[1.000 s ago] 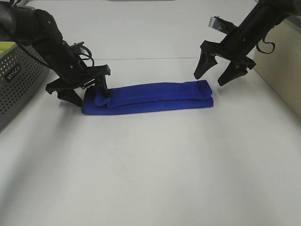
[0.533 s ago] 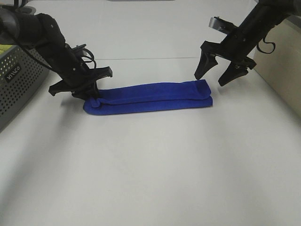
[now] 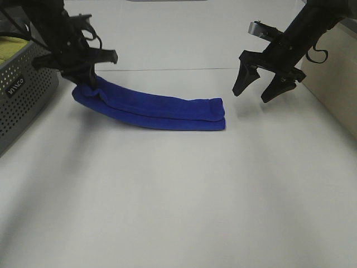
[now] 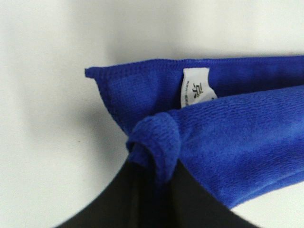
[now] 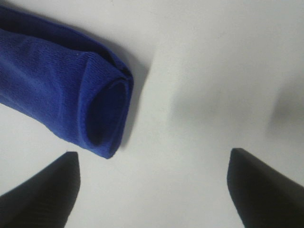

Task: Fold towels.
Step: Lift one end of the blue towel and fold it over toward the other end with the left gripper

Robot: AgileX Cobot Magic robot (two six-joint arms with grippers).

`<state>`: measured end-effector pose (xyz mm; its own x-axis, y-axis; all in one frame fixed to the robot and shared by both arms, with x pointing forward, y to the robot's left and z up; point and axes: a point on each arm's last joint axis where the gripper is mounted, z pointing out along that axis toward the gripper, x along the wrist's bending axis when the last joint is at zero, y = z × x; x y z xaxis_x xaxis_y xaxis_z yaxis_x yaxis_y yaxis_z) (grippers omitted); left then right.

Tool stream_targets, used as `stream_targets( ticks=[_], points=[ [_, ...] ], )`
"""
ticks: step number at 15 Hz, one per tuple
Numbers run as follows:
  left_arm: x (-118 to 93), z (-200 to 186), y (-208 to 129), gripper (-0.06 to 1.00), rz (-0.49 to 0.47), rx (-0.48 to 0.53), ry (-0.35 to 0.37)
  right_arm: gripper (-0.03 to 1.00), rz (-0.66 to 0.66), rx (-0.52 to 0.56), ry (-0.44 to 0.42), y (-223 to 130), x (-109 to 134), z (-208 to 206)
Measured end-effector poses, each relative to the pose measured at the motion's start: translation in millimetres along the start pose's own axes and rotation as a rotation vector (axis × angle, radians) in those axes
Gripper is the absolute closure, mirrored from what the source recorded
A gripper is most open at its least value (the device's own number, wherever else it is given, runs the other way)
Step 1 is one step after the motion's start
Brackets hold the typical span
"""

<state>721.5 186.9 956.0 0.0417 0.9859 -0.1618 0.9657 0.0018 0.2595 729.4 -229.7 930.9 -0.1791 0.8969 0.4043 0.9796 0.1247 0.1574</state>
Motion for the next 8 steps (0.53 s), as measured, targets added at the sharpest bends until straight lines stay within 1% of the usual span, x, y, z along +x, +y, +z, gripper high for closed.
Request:
stream_targets(
  ticks=[1,2,3,4,5,7,8],
  points=[
    [-5,-22,9,0.85,-0.011,-0.021,-0.006,0.15,0.0,0.0,0.0,0,0,0],
    [-11,-42,17,0.85,-0.024,-0.052,-0.034,0.15,-0.001,0.001,-0.003,0,0,0],
    [-26,-62,22,0.85,-0.038,-0.086,-0.126,0.15,-0.001,0.001,-0.003,0,0,0],
    [-32,-64,22,0.85,-0.04,-0.089,-0.153,0.15,-0.001,0.001,-0.003,0,0,0],
    [-52,-64,19,0.85,-0.041,-0.081,-0.222,0.15,0.0,0.0,-0.002,0,0,0],
    [-79,-42,12,0.85,-0.055,-0.051,-0.268,0.15,0.018,-0.005,0.021,0,2,0],
    [-93,-25,9,0.85,-0.062,-0.045,-0.296,0.15,0.028,-0.009,0.035,1,3,0]
  ],
)
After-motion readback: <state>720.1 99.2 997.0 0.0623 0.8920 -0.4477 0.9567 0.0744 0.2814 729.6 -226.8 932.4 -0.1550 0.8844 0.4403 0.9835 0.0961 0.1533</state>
